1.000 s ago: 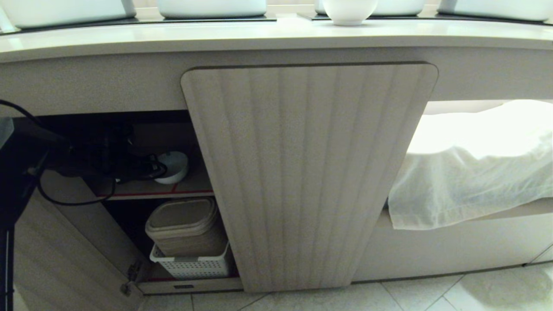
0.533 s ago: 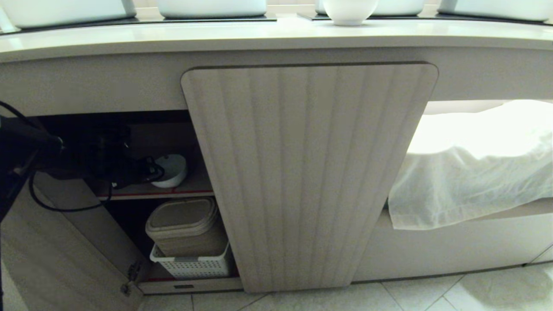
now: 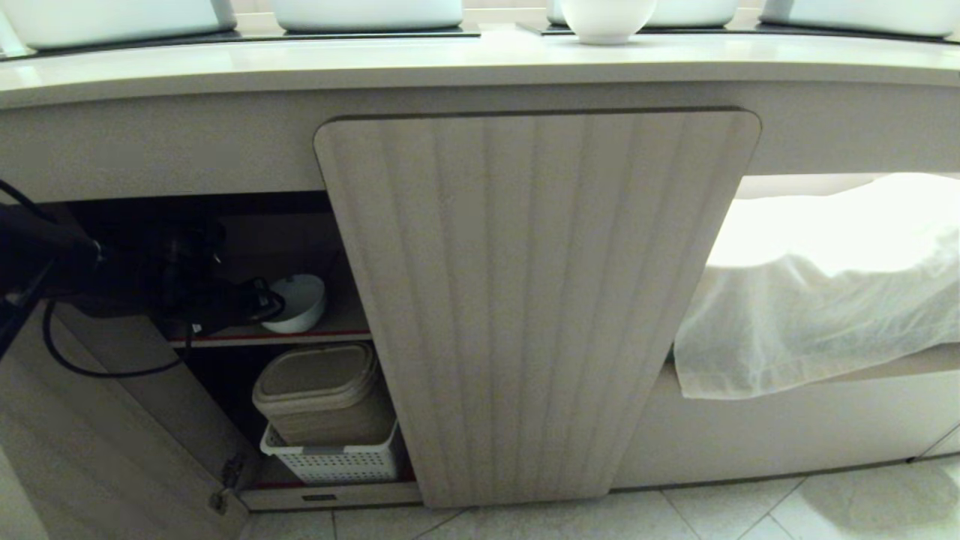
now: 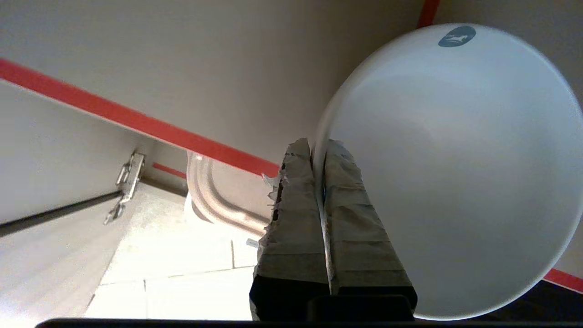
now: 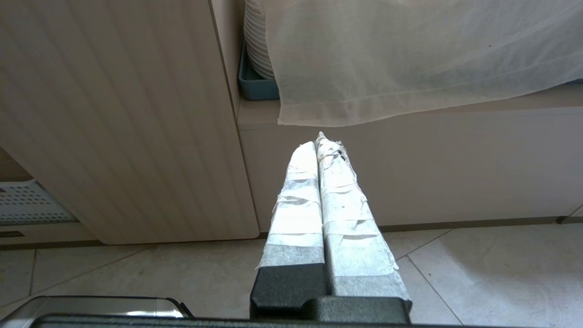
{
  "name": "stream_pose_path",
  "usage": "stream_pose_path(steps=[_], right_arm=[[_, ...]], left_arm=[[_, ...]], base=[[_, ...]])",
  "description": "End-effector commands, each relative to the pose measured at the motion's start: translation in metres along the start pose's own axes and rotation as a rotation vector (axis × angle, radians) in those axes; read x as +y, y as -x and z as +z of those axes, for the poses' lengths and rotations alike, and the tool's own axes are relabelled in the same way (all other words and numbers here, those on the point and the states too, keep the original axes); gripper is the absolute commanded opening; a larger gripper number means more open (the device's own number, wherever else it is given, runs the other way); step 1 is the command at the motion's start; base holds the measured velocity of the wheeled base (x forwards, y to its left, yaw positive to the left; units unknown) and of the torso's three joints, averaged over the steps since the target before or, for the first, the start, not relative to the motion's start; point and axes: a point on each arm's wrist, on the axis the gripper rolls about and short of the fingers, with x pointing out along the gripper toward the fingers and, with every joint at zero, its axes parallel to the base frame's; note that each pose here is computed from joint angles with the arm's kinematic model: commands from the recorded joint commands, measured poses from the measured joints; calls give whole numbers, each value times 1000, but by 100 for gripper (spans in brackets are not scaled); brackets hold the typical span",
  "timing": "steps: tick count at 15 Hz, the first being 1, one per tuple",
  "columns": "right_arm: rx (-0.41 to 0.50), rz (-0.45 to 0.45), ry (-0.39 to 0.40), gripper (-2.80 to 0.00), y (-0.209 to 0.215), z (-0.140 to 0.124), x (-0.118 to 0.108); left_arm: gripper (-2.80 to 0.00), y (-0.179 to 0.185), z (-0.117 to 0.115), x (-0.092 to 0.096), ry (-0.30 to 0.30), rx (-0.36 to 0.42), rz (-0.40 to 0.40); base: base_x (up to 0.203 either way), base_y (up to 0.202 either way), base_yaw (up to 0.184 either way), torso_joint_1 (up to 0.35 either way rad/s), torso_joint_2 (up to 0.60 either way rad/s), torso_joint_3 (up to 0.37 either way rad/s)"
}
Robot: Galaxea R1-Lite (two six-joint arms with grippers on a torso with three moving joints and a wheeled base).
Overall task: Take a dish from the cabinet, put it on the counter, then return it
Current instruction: Take the bowl from the cabinet
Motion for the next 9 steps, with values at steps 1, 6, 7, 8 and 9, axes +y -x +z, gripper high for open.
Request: stream_pose_path(steps=[1,6,7,8,9], right_arm=[[0,0,0,-280,0,0,0],[1,0,1,-280,0,0,0],[1,0,-1,-280,0,0,0],[-1,0,0,-280,0,0,0],[1,0,0,-280,0,0,0]], left_arm=[[-280,5,2,-1,9,-10,-4],[-280,16,-5,0,10,15,-18],[-280,18,-10,1,10,28,-15],[-280,21,-14,2,10,39,-12],[-280,24,-17,3,9,48,-11]], base=[[0,0,0,0,0,0],[0,0,0,0,0,0],[0,0,0,0,0,0],[0,0,0,0,0,0],[0,0,0,0,0,0]])
